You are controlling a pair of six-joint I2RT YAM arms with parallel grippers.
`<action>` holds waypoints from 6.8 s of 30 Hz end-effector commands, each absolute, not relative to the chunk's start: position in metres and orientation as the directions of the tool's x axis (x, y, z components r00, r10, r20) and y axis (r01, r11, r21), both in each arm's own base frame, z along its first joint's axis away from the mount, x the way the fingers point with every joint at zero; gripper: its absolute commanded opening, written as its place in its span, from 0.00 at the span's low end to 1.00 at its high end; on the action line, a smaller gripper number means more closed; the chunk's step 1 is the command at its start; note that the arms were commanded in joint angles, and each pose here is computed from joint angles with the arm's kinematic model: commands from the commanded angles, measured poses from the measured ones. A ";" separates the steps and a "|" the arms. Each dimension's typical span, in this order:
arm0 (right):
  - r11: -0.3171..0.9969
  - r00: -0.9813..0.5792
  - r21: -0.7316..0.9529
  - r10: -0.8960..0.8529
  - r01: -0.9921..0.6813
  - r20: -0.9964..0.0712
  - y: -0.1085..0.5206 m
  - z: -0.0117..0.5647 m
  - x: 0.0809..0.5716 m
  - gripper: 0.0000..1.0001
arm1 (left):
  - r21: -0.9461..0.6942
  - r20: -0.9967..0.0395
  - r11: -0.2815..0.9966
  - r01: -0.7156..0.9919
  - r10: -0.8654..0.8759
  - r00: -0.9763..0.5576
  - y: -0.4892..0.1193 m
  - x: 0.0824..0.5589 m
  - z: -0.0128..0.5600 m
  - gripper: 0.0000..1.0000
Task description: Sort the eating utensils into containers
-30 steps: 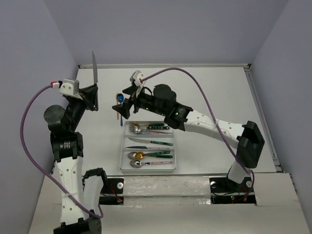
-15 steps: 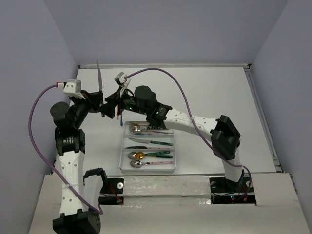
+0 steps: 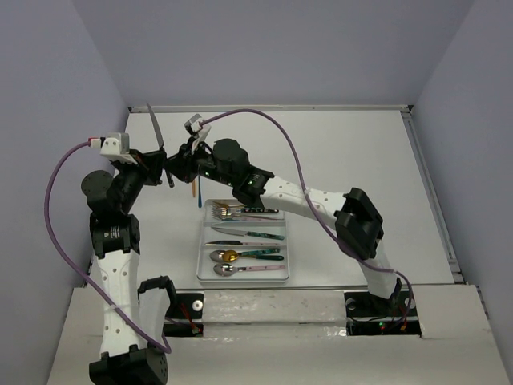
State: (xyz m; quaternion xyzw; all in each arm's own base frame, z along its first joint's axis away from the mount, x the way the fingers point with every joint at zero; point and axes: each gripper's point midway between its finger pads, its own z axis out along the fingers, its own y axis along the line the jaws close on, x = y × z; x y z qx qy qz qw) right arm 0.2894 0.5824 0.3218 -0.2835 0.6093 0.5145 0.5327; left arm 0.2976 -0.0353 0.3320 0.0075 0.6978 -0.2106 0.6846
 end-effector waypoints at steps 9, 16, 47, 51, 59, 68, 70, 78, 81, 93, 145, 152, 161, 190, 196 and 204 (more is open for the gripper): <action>0.438 -0.109 0.219 0.263 -0.872 -0.959 0.564 0.359 0.307 0.00 | -0.290 -0.956 0.856 0.429 -0.279 -0.090 -0.061 0.280 0.334 0.18; 0.560 0.062 -0.092 -0.071 -0.823 -0.996 0.516 0.297 0.314 0.00 | -0.264 -0.964 0.869 0.418 -0.255 -0.078 -0.059 0.279 0.329 0.99; 0.186 0.026 -0.533 -0.931 -0.825 -0.365 0.330 0.050 0.232 0.00 | -0.243 -0.970 0.960 0.140 -0.239 -0.046 -0.005 0.297 0.310 0.99; 0.171 0.032 -0.563 -0.942 -0.809 -0.333 0.328 0.048 0.238 0.09 | -0.243 -0.970 0.960 0.142 -0.238 -0.049 -0.005 0.297 0.308 0.99; 0.217 0.055 -0.651 -0.927 -0.727 -0.371 0.336 0.069 0.254 0.43 | -0.236 -0.972 0.962 0.138 -0.231 -0.053 -0.004 0.298 0.305 0.99; 0.356 0.091 -0.618 -0.814 -0.701 -0.573 0.354 0.119 0.253 0.48 | -0.176 -0.977 0.983 0.060 -0.167 -0.130 0.015 0.318 0.290 0.99; 0.396 0.109 -0.574 -0.750 -0.716 -0.653 0.363 0.142 0.249 0.48 | -0.146 -0.967 0.989 0.026 -0.137 -0.216 0.026 0.338 0.277 0.95; 0.533 0.113 -0.349 -0.424 -0.771 -0.898 0.386 0.210 0.227 0.53 | 0.087 -0.873 0.995 0.040 0.095 -0.478 0.031 0.411 0.195 0.81; 0.563 0.085 -0.315 -0.396 -0.764 -0.914 0.387 0.212 0.229 0.54 | 0.084 -0.842 0.991 0.102 0.125 -0.525 0.011 0.431 0.169 0.77; 0.624 0.004 -0.304 -0.434 -0.720 -0.901 0.371 0.182 0.244 0.54 | 0.002 -0.735 0.989 0.148 0.102 -0.671 -0.010 0.473 0.093 0.52; 0.633 0.023 -0.295 -0.401 -0.716 -0.916 0.358 0.199 0.241 0.54 | 0.058 -0.498 0.979 0.195 0.198 -0.844 -0.011 0.410 -0.007 0.00; 0.628 0.019 -0.275 -0.382 -0.728 -0.924 0.361 0.204 0.238 0.54 | 0.023 -0.591 0.992 0.124 0.114 -0.798 0.002 0.413 0.021 0.00; 0.628 0.019 -0.253 -0.355 -0.736 -0.935 0.363 0.212 0.236 0.54 | -0.056 -0.697 0.996 0.070 0.011 -0.717 0.010 0.414 0.067 0.00; 0.200 -0.224 0.281 0.265 -0.939 -0.938 0.536 0.356 0.270 0.89 | -0.193 -0.980 0.929 0.314 -0.166 -0.111 -0.043 0.325 0.327 0.00; 0.191 -0.262 0.321 0.283 -0.928 -0.923 0.547 0.349 0.276 0.82 | -0.219 -0.976 0.908 0.357 -0.200 -0.090 -0.053 0.313 0.335 0.00; 0.191 -0.292 0.350 0.277 -0.917 -0.915 0.566 0.339 0.288 0.74 | -0.257 -0.966 0.884 0.390 -0.235 -0.104 -0.061 0.309 0.329 0.00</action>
